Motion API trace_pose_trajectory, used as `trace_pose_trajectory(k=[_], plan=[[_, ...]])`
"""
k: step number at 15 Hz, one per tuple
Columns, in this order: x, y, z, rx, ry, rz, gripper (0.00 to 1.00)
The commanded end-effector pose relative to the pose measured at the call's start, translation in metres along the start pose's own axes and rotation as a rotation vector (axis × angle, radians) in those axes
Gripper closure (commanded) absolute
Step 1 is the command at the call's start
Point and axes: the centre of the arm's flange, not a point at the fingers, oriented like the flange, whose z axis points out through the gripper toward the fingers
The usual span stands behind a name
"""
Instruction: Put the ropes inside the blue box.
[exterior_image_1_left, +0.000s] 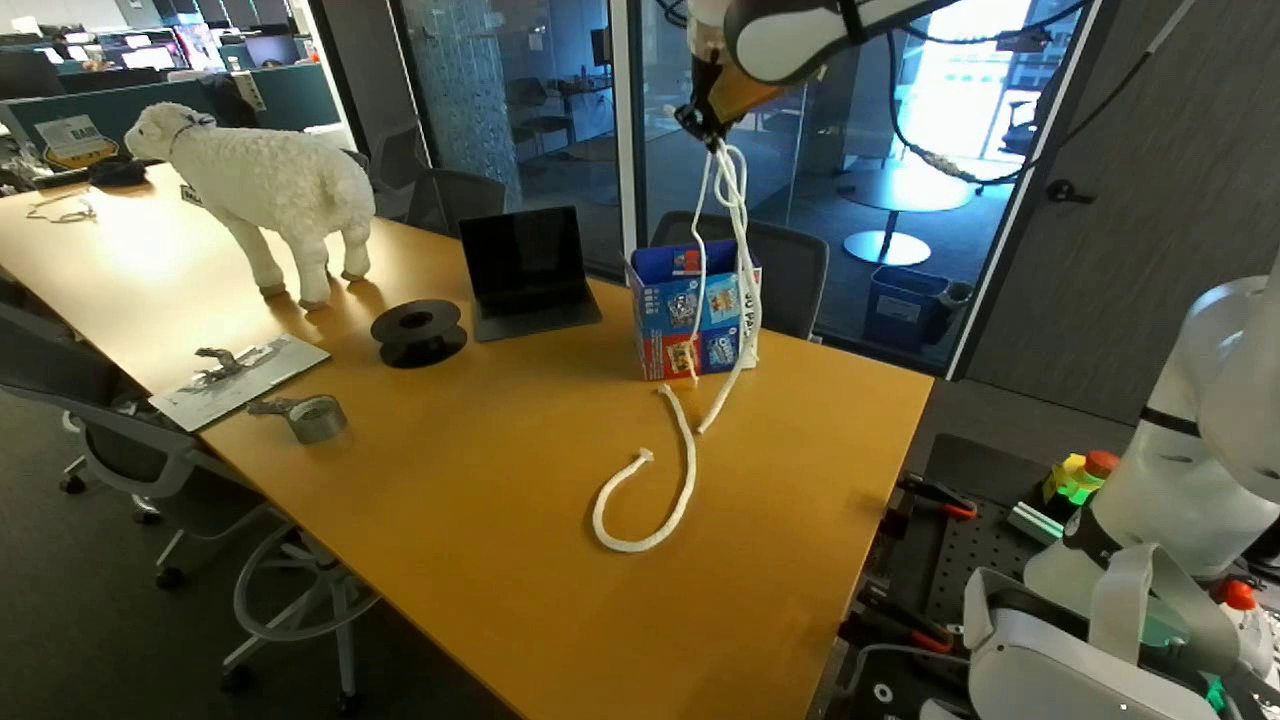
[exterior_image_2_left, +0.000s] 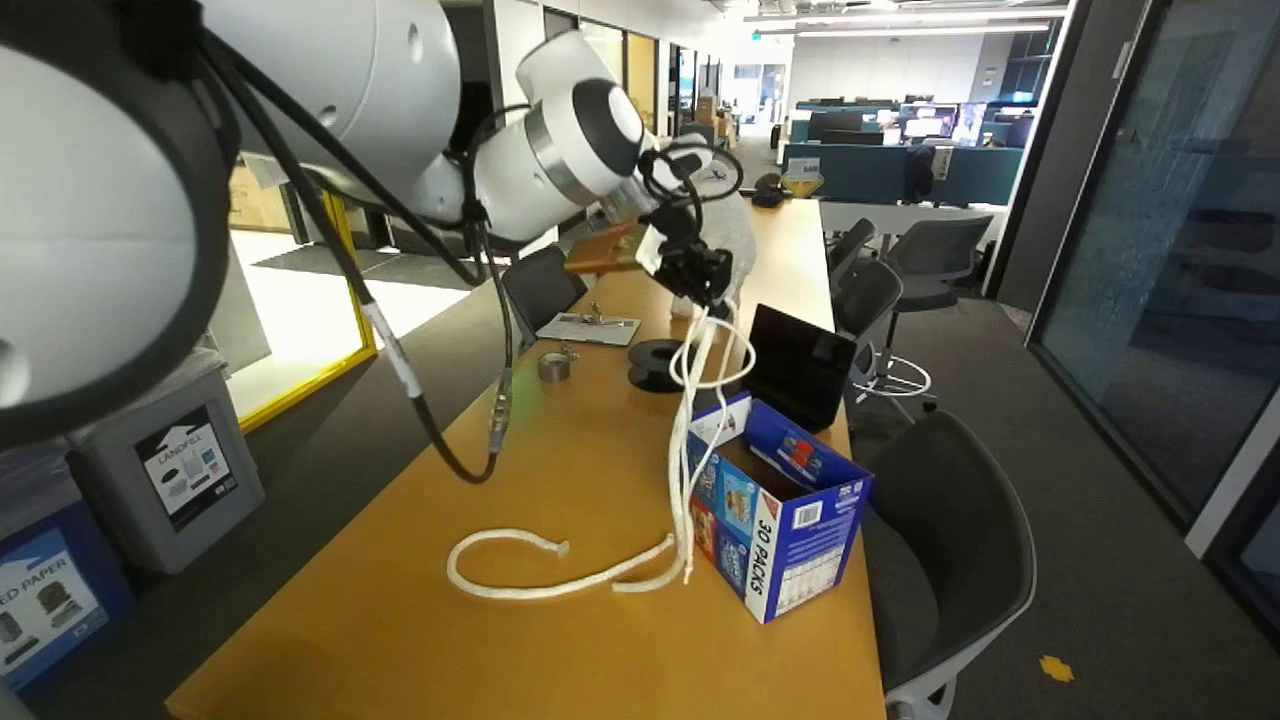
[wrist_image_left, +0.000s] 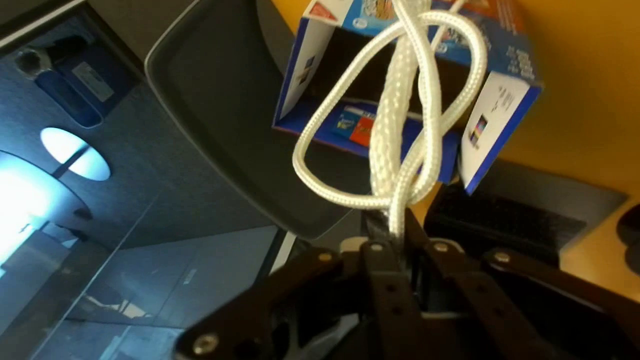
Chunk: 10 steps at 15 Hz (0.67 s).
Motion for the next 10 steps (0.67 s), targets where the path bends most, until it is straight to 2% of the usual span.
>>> trace_pose_trajectory(k=[1, 6, 10], plan=[[0.065, 0.016, -0.072, -0.096, 0.078, 0.124, 0.97], [0.122, 0.044, -0.161, -0.159, 0.158, 0.310, 0.97], [0.144, 0.055, -0.194, -0.180, 0.185, 0.452, 0.97]])
